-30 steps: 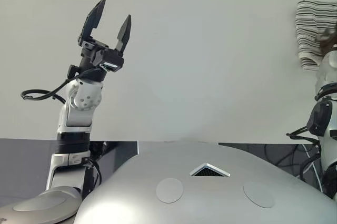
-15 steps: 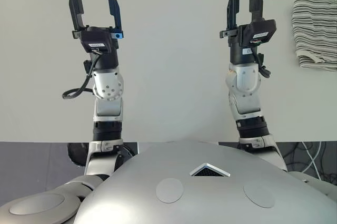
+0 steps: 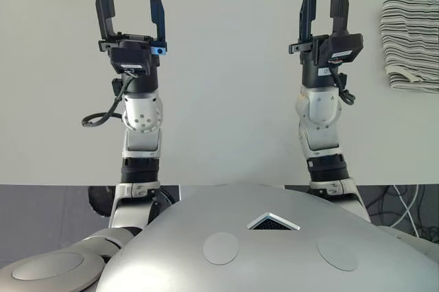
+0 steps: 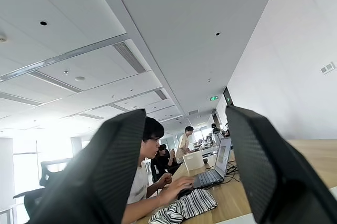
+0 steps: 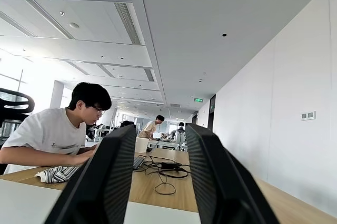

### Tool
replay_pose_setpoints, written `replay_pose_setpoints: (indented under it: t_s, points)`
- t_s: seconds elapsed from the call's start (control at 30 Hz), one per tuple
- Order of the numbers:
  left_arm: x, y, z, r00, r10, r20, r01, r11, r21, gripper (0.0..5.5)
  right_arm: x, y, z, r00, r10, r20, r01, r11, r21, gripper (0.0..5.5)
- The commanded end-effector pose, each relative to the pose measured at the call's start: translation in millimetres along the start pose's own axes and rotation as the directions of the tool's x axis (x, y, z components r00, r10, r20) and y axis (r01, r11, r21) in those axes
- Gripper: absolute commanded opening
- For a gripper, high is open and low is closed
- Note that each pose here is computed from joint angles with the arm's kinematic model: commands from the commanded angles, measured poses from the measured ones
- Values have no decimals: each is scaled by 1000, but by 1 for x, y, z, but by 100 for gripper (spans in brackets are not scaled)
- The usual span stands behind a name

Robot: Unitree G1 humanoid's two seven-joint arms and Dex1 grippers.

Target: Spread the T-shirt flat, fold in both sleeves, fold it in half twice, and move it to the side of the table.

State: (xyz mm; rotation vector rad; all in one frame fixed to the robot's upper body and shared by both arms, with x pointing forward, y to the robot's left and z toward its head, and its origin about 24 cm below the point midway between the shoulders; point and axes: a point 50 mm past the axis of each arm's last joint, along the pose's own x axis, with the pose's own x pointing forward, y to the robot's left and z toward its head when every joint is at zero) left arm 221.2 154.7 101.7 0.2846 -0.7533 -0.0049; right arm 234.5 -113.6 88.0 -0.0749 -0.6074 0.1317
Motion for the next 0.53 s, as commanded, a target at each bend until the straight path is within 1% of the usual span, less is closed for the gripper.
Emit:
replay_pose_setpoints:
  t_s: [0.03, 0.13, 0.27, 0.4, 0.53]
  points:
    - [1, -4, 0, 1000, -7, 1, 7, 1000, -6, 284, 6, 0, 7, 998, 31, 48, -30, 1000, -8, 237]
    - [2, -6, 0, 1000, -9, 0, 9, 1000, -8, 284, 7, 0, 6, 998, 38, 51, -38, 999, -7, 279]
    - [2, -5, 1, 1000, -11, 1, 11, 1000, -4, 284, 9, 3, 7, 997, 45, 60, -45, 999, -2, 366]
    - [3, -5, 1, 1000, -15, 5, 15, 1000, -2, 284, 10, 4, 7, 997, 33, 65, -32, 999, -21, 366]
    - [3, -6, 1, 1000, -18, 6, 18, 1000, 1, 284, 11, 6, 5, 998, 24, 52, -25, 999, 22, 366]
